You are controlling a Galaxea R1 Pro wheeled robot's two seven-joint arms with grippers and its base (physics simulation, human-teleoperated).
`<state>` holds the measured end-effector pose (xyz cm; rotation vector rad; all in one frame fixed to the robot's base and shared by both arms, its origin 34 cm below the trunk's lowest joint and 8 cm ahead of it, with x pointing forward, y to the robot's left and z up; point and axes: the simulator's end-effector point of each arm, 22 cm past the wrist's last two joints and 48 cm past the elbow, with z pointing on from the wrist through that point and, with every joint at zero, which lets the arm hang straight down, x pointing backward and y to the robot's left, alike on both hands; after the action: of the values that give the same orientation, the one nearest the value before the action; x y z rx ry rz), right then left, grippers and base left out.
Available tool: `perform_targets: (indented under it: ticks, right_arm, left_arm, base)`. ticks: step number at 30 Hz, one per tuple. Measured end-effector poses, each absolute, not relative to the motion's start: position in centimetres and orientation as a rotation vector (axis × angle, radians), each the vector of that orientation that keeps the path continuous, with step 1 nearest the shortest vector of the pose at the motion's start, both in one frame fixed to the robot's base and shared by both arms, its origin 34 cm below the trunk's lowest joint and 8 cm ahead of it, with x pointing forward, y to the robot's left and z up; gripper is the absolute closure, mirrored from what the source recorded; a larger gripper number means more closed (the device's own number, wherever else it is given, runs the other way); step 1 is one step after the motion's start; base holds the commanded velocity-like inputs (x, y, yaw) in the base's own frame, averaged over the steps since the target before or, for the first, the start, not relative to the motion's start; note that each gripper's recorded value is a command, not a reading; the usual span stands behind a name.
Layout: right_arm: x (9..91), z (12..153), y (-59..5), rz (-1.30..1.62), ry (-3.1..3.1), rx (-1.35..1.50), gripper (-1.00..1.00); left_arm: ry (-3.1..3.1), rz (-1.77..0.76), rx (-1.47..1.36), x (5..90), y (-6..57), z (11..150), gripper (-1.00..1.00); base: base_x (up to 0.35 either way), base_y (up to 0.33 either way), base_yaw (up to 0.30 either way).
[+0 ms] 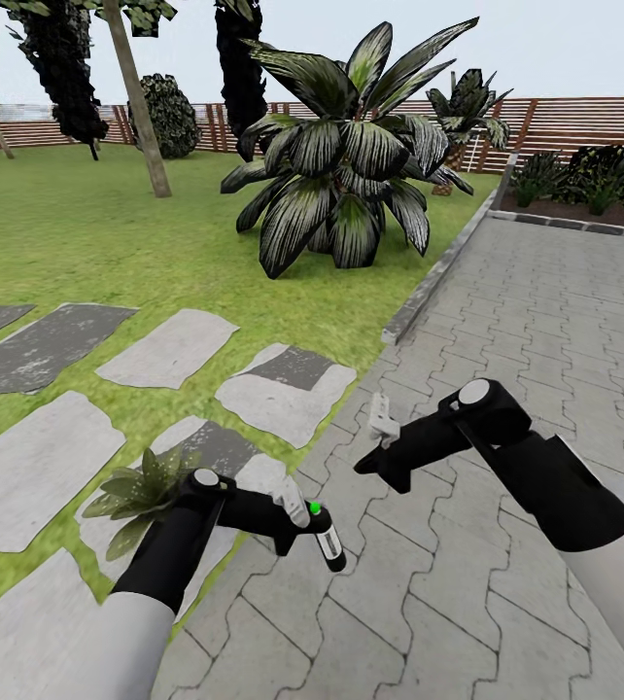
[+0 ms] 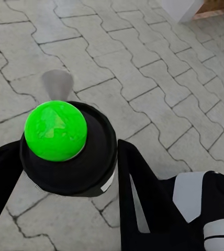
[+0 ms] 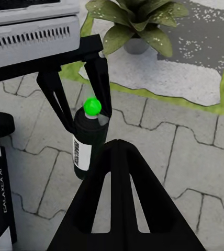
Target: Pick up the pesticide atomizer in the garden and spray insectifuge to fully cover both potted plants in the garden.
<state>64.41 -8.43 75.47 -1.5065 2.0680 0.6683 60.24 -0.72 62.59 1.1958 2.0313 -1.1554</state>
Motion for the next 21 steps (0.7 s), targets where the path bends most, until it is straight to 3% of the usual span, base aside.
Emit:
perform_targets:
  ticks: [21]
  right_arm:
    - [64.4,75.5,-8.4,0.67,2.068,-1.505,1.0]
  left_arm:
    - [1.95,-1.212,1.162,60.6,-3.0,65.1,1.0]
  base:
    - [0.0,0.0,0.0]
